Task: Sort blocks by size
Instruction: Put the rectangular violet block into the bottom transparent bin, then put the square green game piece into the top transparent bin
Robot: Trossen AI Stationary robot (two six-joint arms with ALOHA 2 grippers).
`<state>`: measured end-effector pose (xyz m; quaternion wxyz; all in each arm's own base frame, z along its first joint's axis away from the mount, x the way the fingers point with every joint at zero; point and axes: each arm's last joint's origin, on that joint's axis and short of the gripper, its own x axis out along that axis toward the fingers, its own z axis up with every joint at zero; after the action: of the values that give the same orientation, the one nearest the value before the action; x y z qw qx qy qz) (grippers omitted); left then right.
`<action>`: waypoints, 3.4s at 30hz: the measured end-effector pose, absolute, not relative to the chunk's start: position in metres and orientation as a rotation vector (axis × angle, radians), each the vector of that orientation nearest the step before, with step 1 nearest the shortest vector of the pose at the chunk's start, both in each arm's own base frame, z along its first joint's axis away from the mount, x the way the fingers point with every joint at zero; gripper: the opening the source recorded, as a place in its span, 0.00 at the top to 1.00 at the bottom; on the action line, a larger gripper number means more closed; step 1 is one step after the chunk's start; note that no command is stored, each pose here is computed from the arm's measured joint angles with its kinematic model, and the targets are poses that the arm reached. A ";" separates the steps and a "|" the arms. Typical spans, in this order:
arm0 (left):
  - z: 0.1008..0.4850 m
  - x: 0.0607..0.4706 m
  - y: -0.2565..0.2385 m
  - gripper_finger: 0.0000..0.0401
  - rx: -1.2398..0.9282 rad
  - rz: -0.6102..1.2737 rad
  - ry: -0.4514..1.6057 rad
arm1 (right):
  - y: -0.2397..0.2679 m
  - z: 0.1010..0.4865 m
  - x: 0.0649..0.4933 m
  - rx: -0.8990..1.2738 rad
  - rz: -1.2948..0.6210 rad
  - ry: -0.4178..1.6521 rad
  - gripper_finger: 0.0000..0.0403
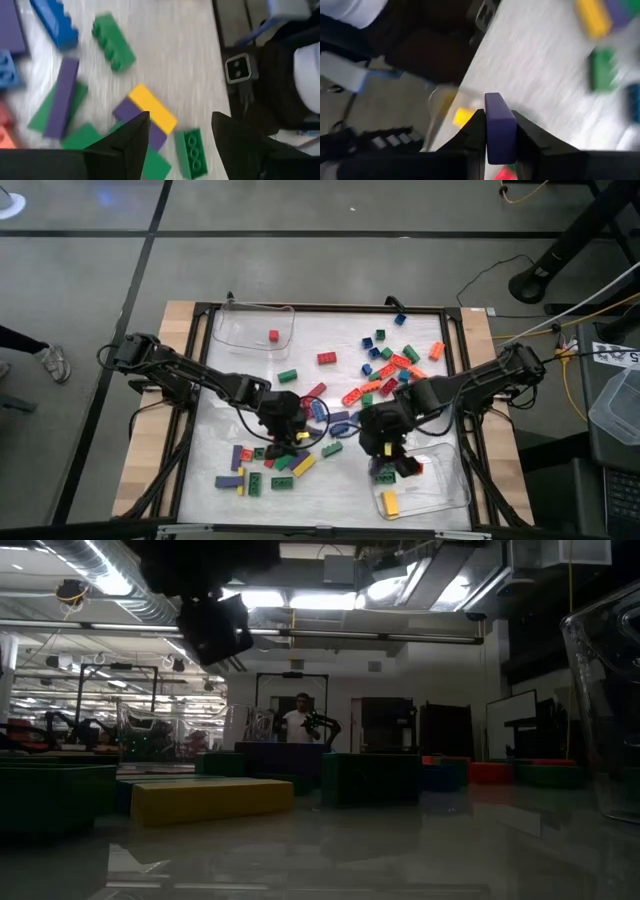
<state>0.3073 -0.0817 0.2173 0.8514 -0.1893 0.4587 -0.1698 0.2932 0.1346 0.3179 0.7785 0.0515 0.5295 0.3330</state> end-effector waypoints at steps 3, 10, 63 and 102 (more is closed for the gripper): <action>0.214 0.302 -0.084 0.51 -0.396 -0.349 1.024 | 0.145 0.314 0.280 0.148 0.675 1.267 0.84; 0.206 0.286 -0.092 0.51 -0.446 -0.303 1.214 | 0.174 0.312 0.261 0.144 0.593 1.334 0.84; 0.148 0.251 -0.153 0.51 -0.001 0.003 1.465 | 0.189 0.310 0.251 0.199 0.280 1.323 0.56; 0.246 0.255 0.060 0.68 0.169 0.499 1.114 | 0.029 0.238 0.286 -0.019 -0.072 1.471 0.56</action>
<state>0.2550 0.0603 0.2458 0.8162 0.0792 0.5223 0.2342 0.2864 0.0292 0.2380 0.7410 -0.0087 0.6707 -0.0331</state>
